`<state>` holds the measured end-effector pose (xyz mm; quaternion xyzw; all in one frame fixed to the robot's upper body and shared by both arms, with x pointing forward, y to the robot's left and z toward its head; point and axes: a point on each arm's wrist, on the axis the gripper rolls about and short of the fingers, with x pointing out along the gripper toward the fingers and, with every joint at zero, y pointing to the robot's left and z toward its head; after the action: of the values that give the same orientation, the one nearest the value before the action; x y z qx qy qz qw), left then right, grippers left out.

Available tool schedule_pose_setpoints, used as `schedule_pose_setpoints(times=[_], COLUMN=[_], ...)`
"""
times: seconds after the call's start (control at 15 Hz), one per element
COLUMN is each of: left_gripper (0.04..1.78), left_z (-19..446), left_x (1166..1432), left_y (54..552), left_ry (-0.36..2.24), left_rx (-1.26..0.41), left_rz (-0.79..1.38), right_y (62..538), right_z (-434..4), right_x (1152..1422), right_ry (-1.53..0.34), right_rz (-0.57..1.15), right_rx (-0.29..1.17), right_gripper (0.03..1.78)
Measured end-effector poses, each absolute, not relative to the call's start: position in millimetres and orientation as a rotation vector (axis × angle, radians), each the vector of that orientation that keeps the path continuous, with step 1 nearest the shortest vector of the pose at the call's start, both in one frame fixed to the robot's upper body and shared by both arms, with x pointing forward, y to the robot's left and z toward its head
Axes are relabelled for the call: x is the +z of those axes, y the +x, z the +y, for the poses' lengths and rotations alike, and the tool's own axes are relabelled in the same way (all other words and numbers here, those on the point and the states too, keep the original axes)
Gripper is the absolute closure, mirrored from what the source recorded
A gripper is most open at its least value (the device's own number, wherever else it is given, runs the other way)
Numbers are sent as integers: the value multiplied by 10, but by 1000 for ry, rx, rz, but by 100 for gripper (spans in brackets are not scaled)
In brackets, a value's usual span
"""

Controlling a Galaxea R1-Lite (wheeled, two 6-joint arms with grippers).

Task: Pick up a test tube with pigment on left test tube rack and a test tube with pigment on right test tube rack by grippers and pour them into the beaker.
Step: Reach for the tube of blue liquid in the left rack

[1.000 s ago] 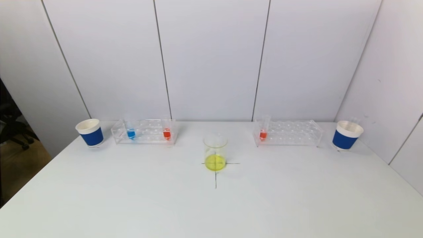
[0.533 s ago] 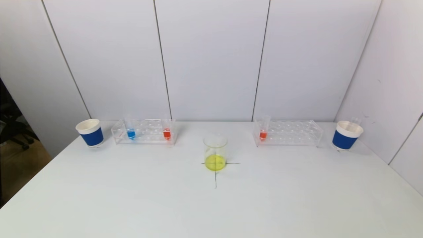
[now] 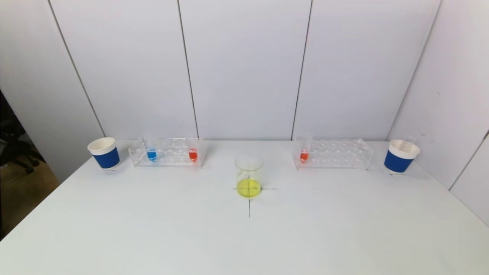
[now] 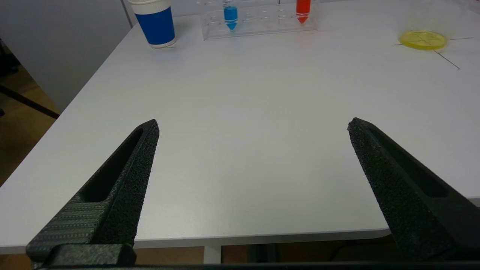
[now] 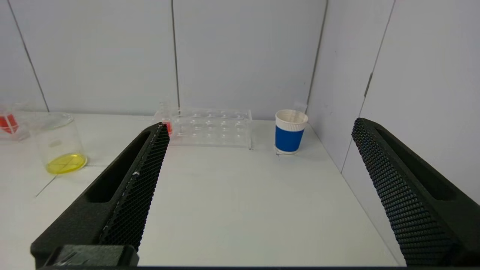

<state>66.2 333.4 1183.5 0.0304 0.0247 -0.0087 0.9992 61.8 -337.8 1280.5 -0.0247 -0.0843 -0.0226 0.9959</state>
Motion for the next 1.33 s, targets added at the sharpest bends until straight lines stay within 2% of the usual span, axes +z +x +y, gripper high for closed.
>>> schedule_pose_setpoints(times=[0.47,1.0,1.33], left_gripper=[6,6,6], left_z=[3334,3334,3334], left_x=[11834,11835,11835], left_y=[662,662,662], left_ry=[61,61,61], left_rx=[-18,-17,-18], left_rz=[50,50,49], right_y=[493,622,677], right_z=[-3361,-3353,-3356], right_x=[12436,12188,11985], right_ry=[-54,-53,-60], right_rz=[-221,-339,-160], right_rx=[16,48,37], right_gripper=[4,4,4])
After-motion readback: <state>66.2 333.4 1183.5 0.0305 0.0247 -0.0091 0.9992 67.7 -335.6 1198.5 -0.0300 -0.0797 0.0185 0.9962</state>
